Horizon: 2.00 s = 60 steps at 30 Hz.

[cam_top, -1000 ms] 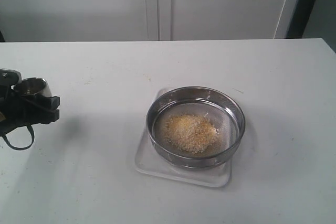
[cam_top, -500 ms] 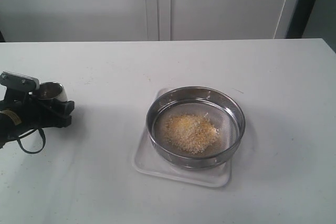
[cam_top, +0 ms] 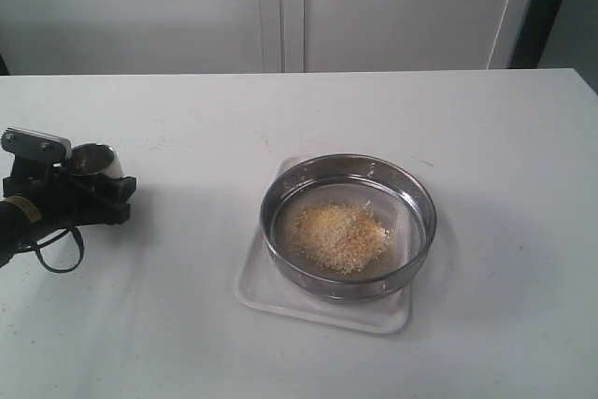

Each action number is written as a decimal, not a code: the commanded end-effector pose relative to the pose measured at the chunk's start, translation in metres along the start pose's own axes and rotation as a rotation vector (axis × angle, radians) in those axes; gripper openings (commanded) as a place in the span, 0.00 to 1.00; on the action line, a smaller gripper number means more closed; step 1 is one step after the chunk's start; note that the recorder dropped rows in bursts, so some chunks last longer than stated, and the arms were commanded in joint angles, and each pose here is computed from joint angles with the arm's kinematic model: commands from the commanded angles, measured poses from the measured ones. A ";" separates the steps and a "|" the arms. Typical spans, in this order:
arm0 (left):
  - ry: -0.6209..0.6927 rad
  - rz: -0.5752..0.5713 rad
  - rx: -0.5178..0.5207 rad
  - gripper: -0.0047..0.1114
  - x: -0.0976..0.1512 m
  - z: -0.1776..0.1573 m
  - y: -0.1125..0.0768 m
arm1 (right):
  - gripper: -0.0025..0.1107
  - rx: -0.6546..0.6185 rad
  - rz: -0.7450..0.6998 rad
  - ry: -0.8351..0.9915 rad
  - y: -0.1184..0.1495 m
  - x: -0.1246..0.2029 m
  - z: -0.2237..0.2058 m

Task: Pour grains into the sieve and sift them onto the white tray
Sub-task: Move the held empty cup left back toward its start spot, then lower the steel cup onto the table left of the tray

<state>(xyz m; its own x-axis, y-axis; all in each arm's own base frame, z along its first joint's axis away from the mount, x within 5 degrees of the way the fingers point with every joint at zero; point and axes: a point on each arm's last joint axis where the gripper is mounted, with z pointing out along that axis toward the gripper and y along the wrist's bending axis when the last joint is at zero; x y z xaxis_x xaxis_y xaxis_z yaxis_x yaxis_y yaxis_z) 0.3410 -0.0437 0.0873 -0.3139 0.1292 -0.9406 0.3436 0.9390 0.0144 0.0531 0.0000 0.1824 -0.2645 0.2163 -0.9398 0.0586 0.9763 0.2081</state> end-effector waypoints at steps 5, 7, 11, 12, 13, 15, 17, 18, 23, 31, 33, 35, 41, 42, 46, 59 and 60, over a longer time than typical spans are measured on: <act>0.022 0.021 0.085 0.04 0.004 0.000 -0.008 | 0.02 -0.004 0.002 -0.011 0.000 0.001 0.000; 0.023 0.029 0.096 0.04 0.004 0.000 -0.008 | 0.02 -0.004 0.002 -0.011 0.000 0.001 0.000; 0.029 0.041 0.139 0.04 0.005 -0.001 -0.012 | 0.02 -0.004 0.002 -0.011 0.000 0.001 0.000; 0.032 0.056 0.163 0.04 0.005 -0.001 -0.015 | 0.02 -0.004 0.002 -0.011 0.000 0.001 0.000; 0.032 0.058 0.166 0.04 0.005 -0.001 -0.015 | 0.02 -0.004 0.002 -0.011 0.000 0.001 0.000; 0.036 0.061 0.168 0.04 0.006 -0.001 -0.015 | 0.02 -0.004 0.002 -0.011 0.000 0.001 0.000; 0.039 0.058 0.167 0.04 0.007 -0.001 -0.015 | 0.02 -0.004 0.002 -0.011 0.000 0.001 0.000; 0.039 0.056 0.166 0.04 0.007 -0.001 -0.015 | 0.02 -0.004 0.016 -0.011 0.000 0.001 0.000; 0.026 0.080 0.172 0.15 0.007 -0.001 -0.015 | 0.02 -0.004 0.034 -0.011 0.000 0.001 0.000; -0.002 0.081 0.176 0.65 0.004 -0.001 -0.016 | 0.02 -0.004 0.034 -0.011 0.000 0.001 0.000; 0.000 0.081 0.176 0.73 0.005 -0.001 -0.016 | 0.02 -0.004 0.034 -0.011 0.000 0.001 0.000; 0.000 0.079 0.176 0.79 0.005 -0.001 -0.016 | 0.02 -0.004 0.034 -0.011 0.000 0.001 0.000; -0.001 0.063 0.160 0.88 0.004 0.000 -0.014 | 0.02 -0.004 0.034 -0.011 0.000 0.001 0.000; -0.002 0.057 0.151 0.89 0.004 0.000 -0.014 | 0.02 -0.004 0.034 -0.011 0.000 0.001 0.000; -0.004 0.053 0.148 0.91 0.004 0.000 -0.013 | 0.02 -0.004 0.034 -0.011 0.000 0.001 0.000; -0.046 0.028 0.178 0.91 -0.004 -0.003 -0.016 | 0.02 -0.004 0.034 -0.011 0.000 0.001 0.000; -0.063 0.036 0.175 0.91 -0.011 -0.005 -0.016 | 0.02 -0.004 0.034 -0.011 0.000 0.001 0.000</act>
<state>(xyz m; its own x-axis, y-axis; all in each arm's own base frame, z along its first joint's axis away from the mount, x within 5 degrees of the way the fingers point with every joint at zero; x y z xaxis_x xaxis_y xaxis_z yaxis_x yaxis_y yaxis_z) 0.3352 -0.0579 0.0877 -0.2756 0.1459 -0.9501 0.4974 0.8674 -0.0111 0.0531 0.0000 0.1824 -0.2625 0.2464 -0.9329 0.0668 0.9692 0.2372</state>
